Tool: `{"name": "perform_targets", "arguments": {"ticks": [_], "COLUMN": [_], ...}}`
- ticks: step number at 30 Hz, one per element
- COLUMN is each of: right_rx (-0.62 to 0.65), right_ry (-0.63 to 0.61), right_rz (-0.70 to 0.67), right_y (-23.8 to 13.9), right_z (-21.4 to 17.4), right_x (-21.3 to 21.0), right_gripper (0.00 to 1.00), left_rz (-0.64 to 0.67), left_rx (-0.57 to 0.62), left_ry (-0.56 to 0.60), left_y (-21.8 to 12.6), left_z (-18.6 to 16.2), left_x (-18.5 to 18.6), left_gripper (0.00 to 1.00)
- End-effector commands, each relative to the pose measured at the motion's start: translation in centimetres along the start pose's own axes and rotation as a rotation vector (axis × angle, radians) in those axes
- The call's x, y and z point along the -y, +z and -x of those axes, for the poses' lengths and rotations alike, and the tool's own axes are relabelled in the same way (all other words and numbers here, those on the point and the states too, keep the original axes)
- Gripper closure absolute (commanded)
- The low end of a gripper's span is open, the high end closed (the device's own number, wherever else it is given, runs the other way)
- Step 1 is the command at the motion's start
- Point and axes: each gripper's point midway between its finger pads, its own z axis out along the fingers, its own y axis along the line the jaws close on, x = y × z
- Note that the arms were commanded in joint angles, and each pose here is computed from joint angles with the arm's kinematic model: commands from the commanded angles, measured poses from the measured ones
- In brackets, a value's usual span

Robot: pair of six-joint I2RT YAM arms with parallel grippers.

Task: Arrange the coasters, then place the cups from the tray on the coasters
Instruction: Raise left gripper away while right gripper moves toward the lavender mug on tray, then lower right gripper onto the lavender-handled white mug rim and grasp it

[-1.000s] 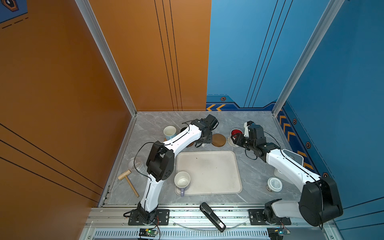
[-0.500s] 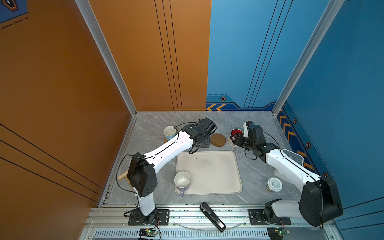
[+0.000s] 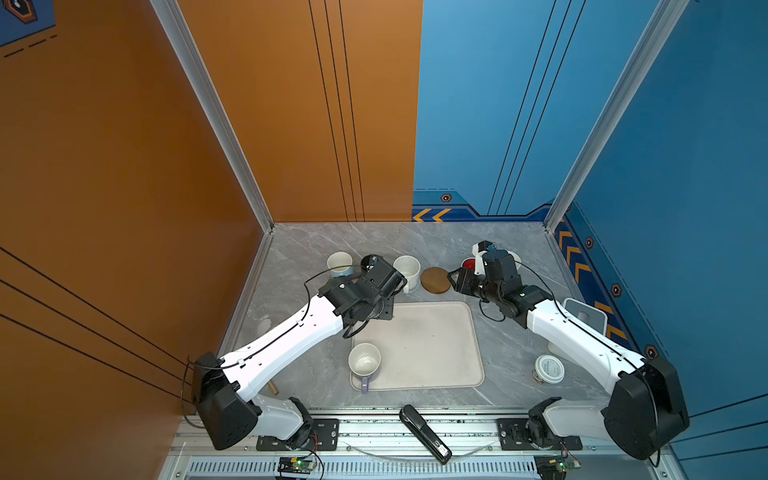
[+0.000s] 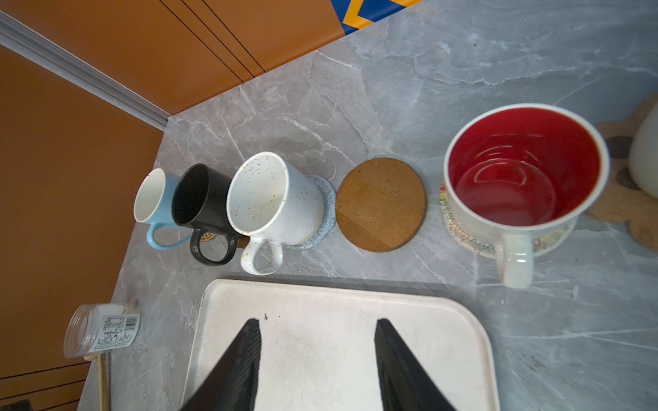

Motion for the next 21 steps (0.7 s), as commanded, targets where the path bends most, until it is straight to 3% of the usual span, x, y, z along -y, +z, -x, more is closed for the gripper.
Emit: {"name": "perform_targets", "arguments": {"ticks": [1, 6, 21], "right_rx": [0.011, -0.056, -0.416], "right_ry": [-0.056, -0.156, -0.423], "right_rz": [0.029, 0.107, 0.242], "right_y": [-1.2, -2.9, -8.1], "right_z": [0.6, -2.6, -18.2], "right_x": [-2.7, -7.0, -15.7], "right_gripper": [0.5, 0.5, 0.5], "left_rz": [0.061, 0.098, 0.15], "left_rx": [0.018, 0.077, 0.184], "left_ry": [-0.023, -0.076, -0.208], "left_y": [-1.1, -2.6, -4.6], "left_z": [-1.2, -2.0, -2.6], "left_x": [-2.4, -5.3, -10.5], "left_gripper": [0.54, 0.52, 0.5]}}
